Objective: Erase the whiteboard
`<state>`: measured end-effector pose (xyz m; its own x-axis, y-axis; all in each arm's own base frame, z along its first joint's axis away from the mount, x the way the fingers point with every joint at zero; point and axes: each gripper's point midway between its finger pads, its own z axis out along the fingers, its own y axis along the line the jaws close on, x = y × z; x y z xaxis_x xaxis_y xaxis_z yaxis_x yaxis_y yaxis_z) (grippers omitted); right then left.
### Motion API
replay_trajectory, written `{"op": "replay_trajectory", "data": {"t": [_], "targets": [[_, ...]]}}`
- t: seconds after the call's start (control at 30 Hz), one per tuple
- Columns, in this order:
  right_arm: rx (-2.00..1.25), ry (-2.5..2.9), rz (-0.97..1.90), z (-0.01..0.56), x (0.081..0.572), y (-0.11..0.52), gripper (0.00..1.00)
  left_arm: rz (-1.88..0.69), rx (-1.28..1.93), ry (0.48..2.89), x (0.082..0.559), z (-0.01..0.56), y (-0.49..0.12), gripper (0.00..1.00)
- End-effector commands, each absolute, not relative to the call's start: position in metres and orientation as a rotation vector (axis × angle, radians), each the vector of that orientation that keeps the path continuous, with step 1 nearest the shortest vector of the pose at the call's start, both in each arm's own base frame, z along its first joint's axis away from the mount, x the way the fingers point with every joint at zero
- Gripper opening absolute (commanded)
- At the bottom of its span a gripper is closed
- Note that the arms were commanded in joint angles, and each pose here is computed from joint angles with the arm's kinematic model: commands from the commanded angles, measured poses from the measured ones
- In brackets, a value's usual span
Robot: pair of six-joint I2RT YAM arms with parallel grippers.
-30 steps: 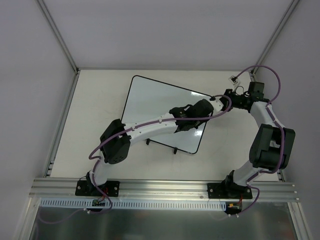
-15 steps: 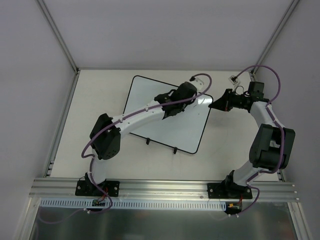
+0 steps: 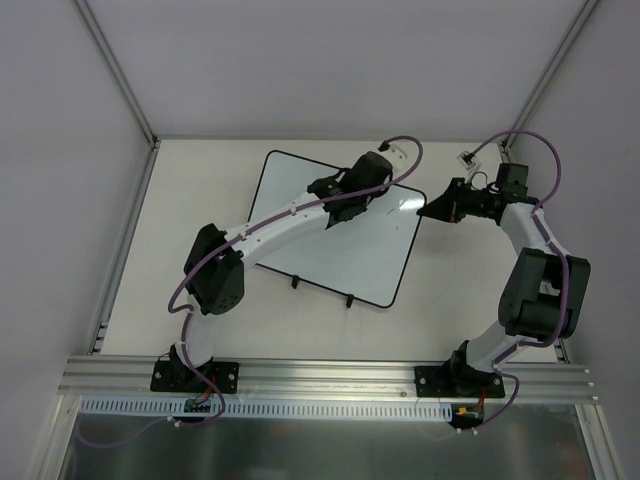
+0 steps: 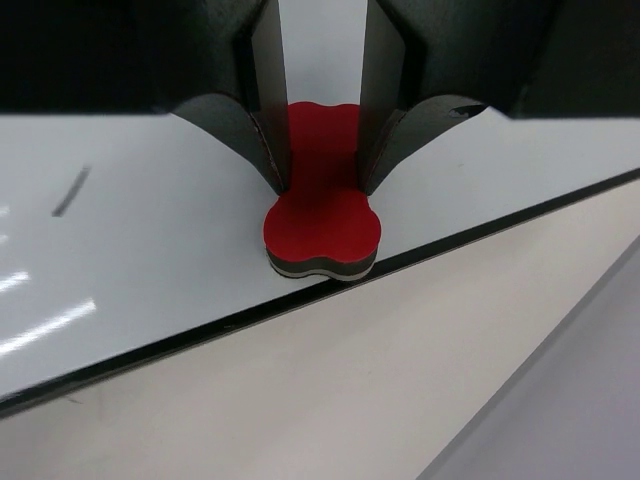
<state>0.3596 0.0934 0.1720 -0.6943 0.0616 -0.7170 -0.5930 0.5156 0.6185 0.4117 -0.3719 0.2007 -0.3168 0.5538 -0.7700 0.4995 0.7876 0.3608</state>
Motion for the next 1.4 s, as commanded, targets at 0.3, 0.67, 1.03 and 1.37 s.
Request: {"op": "replay_trajectory", "data": {"t": [0.3,0.67,1.03,1.37], "targets": [[-0.531,2.030,1.038,0.170,0.372,0.088,0.00,-0.125,1.233,1.872,0.325,0.152,-0.470,0.00],[-0.529,2.037,1.045,0.168,0.371,0.089,0.00,-0.066,1.254,1.944,0.300,0.122,-0.451,0.00],[-0.533,2.031,1.043,0.169,0.371,0.089,0.00,0.124,0.750,2.036,0.390,0.177,-0.354,0.00],[-0.533,2.035,1.039,0.167,0.371,0.089,0.00,0.215,0.453,2.086,0.443,0.199,-0.260,0.00]]}}
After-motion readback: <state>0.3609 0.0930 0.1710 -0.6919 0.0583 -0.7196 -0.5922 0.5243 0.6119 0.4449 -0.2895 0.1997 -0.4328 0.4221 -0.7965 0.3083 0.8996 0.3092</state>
